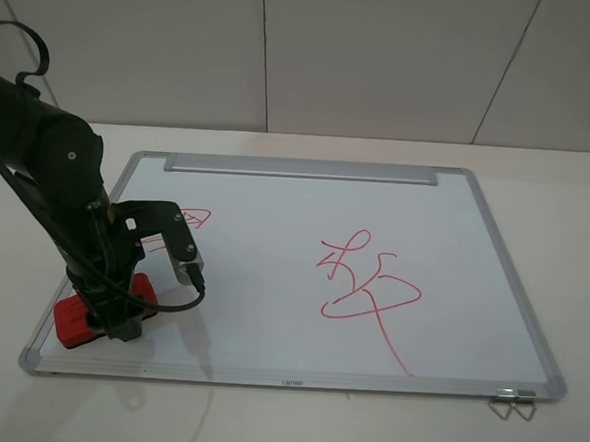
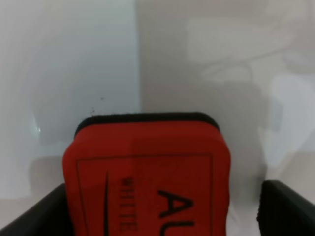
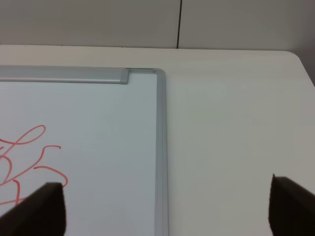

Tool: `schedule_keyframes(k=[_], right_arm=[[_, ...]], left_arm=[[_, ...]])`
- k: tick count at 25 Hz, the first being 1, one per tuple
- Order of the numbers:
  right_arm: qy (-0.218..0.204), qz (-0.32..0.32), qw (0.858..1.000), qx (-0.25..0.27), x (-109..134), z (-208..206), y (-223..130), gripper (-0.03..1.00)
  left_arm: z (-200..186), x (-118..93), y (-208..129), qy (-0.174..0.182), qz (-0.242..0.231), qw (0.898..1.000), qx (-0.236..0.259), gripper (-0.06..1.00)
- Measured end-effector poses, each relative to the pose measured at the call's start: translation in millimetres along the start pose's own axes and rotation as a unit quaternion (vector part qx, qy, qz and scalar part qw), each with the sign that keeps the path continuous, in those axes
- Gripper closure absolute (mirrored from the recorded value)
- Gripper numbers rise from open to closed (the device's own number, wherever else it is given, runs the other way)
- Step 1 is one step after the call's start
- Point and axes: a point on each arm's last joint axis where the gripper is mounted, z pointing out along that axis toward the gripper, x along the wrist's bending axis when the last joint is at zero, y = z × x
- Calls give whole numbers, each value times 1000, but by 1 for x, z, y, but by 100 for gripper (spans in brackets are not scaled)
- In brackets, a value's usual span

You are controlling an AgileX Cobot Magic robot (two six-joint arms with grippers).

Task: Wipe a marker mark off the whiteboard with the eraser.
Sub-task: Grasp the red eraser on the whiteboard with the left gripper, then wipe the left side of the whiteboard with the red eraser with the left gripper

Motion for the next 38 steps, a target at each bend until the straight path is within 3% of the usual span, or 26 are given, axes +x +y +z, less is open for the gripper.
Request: schedule_keyframes(k=[2,4,14,16,19,23,25,28,31,38], right_arm=[[0,0,1000,0,0,0,0,26],[0,0,1000,0,0,0,0,26],[0,0,1000,0,0,0,0,26],[0,0,1000,0,0,0,0,26],[0,0,1000,0,0,0,0,26],[0,0,1000,0,0,0,0,26],[0,0,1000,0,0,0,0,26],[0,0,1000,0,0,0,0,26],[0,0,1000,0,0,0,0,26],[0,0,1000,0,0,0,0,26]], left_arm=[[0,1,1,3,0,1000,-4,27],[0,2,1,7,-2,1000,-10,37],[0,7,-1,11,-13,1000,-15,37],[-3,14,1,15,-32,999,-20,37],[-18,31,11,26,-108,993,-39,37],[-45,59,29,41,-240,967,-77,37],[-55,72,36,43,-306,947,-91,37],[-54,88,43,34,-383,919,-82,37],[-41,97,52,26,-431,899,-70,37],[-12,111,62,30,-466,882,-59,37]])
